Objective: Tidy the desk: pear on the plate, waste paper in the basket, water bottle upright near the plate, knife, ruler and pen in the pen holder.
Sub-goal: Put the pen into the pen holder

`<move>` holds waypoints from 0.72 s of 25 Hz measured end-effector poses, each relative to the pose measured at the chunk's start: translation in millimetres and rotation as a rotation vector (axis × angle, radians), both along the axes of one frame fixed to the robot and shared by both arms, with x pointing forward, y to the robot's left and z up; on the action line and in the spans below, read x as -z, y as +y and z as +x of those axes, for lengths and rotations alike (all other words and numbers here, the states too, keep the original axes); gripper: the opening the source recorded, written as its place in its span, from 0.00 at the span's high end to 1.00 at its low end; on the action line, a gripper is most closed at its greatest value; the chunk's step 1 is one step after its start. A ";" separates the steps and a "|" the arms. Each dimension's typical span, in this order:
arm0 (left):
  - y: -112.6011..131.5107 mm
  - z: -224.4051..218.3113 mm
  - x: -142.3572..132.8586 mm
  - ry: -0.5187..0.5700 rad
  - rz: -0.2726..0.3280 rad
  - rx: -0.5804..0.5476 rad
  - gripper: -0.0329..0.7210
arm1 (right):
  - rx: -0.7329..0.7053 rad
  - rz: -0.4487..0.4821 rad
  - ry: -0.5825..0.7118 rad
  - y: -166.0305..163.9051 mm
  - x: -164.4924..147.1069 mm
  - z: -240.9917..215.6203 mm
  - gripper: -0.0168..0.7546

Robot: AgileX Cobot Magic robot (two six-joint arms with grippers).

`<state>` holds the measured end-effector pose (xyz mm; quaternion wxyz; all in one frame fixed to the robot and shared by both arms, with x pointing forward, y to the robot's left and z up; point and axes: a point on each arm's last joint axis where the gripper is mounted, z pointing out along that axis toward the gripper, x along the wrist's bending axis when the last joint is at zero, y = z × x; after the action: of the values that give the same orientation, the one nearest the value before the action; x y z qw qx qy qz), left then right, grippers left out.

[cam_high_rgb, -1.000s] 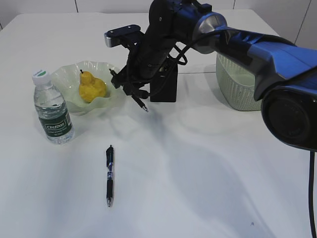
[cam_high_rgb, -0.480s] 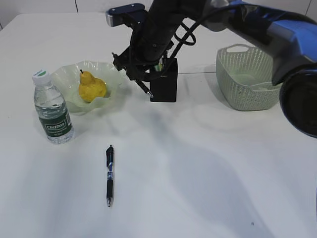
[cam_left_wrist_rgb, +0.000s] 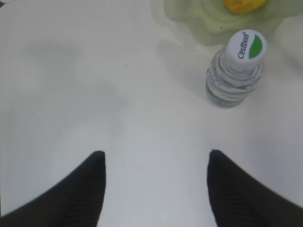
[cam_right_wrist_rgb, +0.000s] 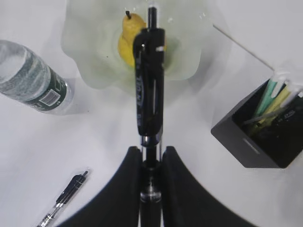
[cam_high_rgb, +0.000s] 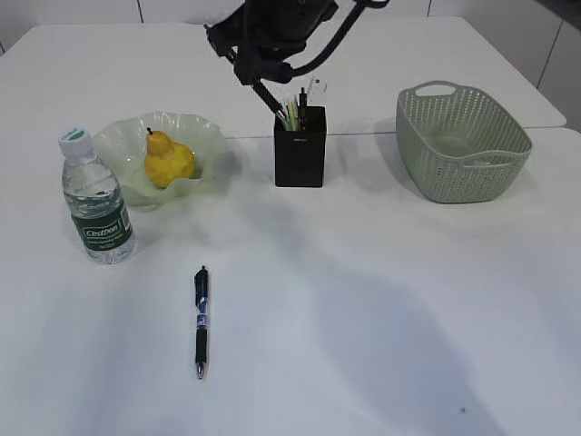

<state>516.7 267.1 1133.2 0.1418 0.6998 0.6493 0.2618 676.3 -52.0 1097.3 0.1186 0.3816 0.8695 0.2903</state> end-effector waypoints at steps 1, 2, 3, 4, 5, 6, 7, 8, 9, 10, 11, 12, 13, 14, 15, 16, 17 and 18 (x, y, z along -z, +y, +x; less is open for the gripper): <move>0.0 0.0 0.0 0.000 0.000 0.000 0.33 | 0.001 0.003 -0.005 -1.4 -6.1 -2.8 0.87; -0.1 0.2 -0.1 -0.002 0.000 0.001 0.33 | 0.001 0.008 -0.011 -2.8 -12.3 -5.5 0.87; -0.2 0.4 -0.3 -0.006 -0.001 0.002 0.33 | 0.001 0.011 -0.015 -4.2 -17.9 -8.3 0.87; -0.3 0.8 -0.5 -0.010 -0.002 0.003 0.33 | 0.001 0.013 -0.019 -6.0 -24.6 -11.8 0.87; -0.4 1.0 -0.6 -0.012 -0.003 0.004 0.33 | -0.001 0.015 -0.024 -8.1 -32.0 -15.9 0.87; -0.6 1.1 -0.6 -0.014 -0.005 0.004 0.33 | -0.002 0.020 -0.034 -10.2 -40.1 -20.0 0.87; -0.6 1.2 -0.7 -0.016 -0.005 0.005 0.33 | -0.002 0.027 -0.048 -11.9 -47.5 -23.4 0.87; -0.8 1.2 -0.7 -0.015 -0.007 0.005 0.33 | -0.002 0.036 -0.064 -14.3 -56.9 -27.9 0.87; -0.8 1.2 -0.7 -0.016 -0.007 0.005 0.33 | -0.001 0.046 -0.081 -16.8 -66.5 -32.6 0.87; -0.8 1.2 -0.7 -0.016 -0.007 0.005 0.33 | -0.001 0.053 -0.095 -19.1 -74.5 -37.0 0.87; -0.8 1.2 -0.7 -0.016 -0.007 0.005 0.33 | 0.002 0.065 -0.111 -21.8 -84.1 -42.2 0.87; -0.8 1.2 -0.7 -0.016 -0.007 0.005 0.33 | 0.005 0.076 -0.127 -24.6 -93.6 -47.6 0.87; -0.8 1.2 -0.7 -0.016 -0.007 0.005 0.33 | 0.010 0.089 -0.144 -27.5 -103.0 -53.2 0.87; -0.8 1.2 -0.7 -0.016 -0.007 0.005 0.33 | 0.012 0.098 -0.156 -30.0 -110.5 -58.0 0.87; -0.9 1.2 -0.7 -0.015 -0.009 0.005 0.33 | 0.013 0.107 -0.170 -33.0 -118.5 -63.6 0.87; -1.1 1.2 -0.6 -0.015 -0.012 0.005 0.33 | 0.017 0.116 -0.180 -36.1 -126.0 -69.5 0.87; -1.2 1.1 -0.6 -0.014 -0.013 0.005 0.33 | 0.021 0.118 -0.182 -38.9 -130.2 -74.5 0.87; -1.4 1.1 -0.5 -0.014 -0.016 0.005 0.33 | 0.028 0.112 -0.186 -43.2 -135.1 -80.8 0.87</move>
<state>517.8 265.6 1133.7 0.1525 0.6985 0.6486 0.2611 595.6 -95.2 1232.3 0.1814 0.3709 0.8318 0.3710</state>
